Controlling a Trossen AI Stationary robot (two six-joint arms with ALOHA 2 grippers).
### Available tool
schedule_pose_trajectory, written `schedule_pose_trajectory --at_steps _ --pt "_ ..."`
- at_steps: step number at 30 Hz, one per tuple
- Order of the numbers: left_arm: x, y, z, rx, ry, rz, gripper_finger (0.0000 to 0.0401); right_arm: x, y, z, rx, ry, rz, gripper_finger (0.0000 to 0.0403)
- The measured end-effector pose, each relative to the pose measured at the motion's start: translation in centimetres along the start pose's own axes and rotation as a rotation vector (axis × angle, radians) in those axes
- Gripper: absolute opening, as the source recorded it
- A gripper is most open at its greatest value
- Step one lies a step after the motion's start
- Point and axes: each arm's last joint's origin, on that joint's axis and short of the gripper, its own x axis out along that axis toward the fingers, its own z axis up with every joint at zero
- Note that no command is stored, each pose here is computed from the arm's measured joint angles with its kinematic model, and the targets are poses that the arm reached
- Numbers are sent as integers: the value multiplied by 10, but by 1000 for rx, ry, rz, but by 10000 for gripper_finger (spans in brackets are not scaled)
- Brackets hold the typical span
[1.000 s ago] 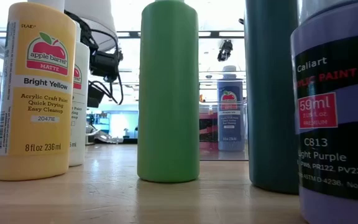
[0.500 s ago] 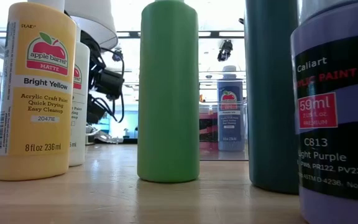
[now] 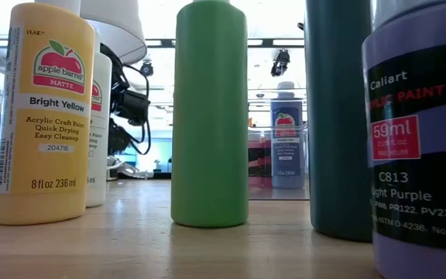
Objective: Pick & Place Paint Supplies
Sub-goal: Put the gold paint brush into the yellow cup
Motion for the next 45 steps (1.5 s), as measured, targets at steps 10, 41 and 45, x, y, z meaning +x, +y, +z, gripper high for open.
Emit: schedule_pose_trajectory --at_steps 10,41,45 --pt "1 8 3 -20 -5 -41 140 0 0 0 0 0 0 8" --pt "15 9 -4 -42 -10 -14 7 0 0 0 0 0 0 8" --pt "15 9 -4 -42 -11 -16 4 0 0 0 0 0 -1 8"
